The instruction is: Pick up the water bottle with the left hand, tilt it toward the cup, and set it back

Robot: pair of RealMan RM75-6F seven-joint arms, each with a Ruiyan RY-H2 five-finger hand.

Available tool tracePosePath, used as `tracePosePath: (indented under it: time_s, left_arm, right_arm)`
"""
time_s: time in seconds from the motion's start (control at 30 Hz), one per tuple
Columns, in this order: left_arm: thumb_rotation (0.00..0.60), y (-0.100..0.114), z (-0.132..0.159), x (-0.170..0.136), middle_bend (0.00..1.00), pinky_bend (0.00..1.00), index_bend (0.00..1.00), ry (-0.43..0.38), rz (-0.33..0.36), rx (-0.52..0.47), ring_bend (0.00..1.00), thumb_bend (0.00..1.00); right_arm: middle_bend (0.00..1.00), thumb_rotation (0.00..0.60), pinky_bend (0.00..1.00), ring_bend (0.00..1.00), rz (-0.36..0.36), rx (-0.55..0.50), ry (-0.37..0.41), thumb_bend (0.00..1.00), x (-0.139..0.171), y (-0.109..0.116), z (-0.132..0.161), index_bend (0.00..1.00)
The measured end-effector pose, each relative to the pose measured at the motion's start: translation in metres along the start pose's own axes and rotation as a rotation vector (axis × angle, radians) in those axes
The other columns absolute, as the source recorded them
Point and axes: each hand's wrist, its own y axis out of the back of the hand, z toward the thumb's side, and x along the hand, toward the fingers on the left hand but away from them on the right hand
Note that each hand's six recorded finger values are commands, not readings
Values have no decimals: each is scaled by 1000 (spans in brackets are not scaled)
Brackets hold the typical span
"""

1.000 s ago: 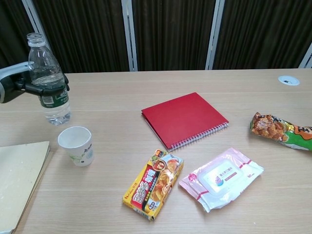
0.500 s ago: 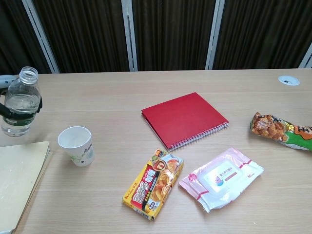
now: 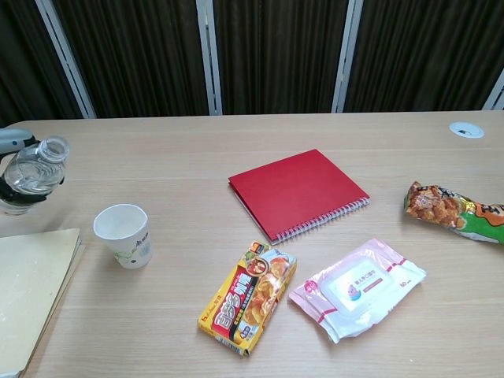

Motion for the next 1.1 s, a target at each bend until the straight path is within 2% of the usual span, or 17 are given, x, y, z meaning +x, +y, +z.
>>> tracePosePath:
  time_s: [0.17, 0.47, 1.1]
  left_arm:
    - [600, 2, 3, 3, 464, 383, 515, -14, -2, 112, 389, 496]
    - [600, 5, 17, 10, 464, 383, 515, -40, 11, 242, 389, 496]
    - [600, 10, 35, 19, 463, 383, 515, -60, 44, 418, 389, 496]
  right_arm:
    - [0, 600, 0, 0, -2, -3, -4, 0, 0, 1, -1, 0]
    - [0, 600, 0, 0, -4, -7, -5, 0, -1, 2, -2, 0]
    - [0, 600, 0, 0, 0, -11, -7, 0, -1, 1, -3, 0]
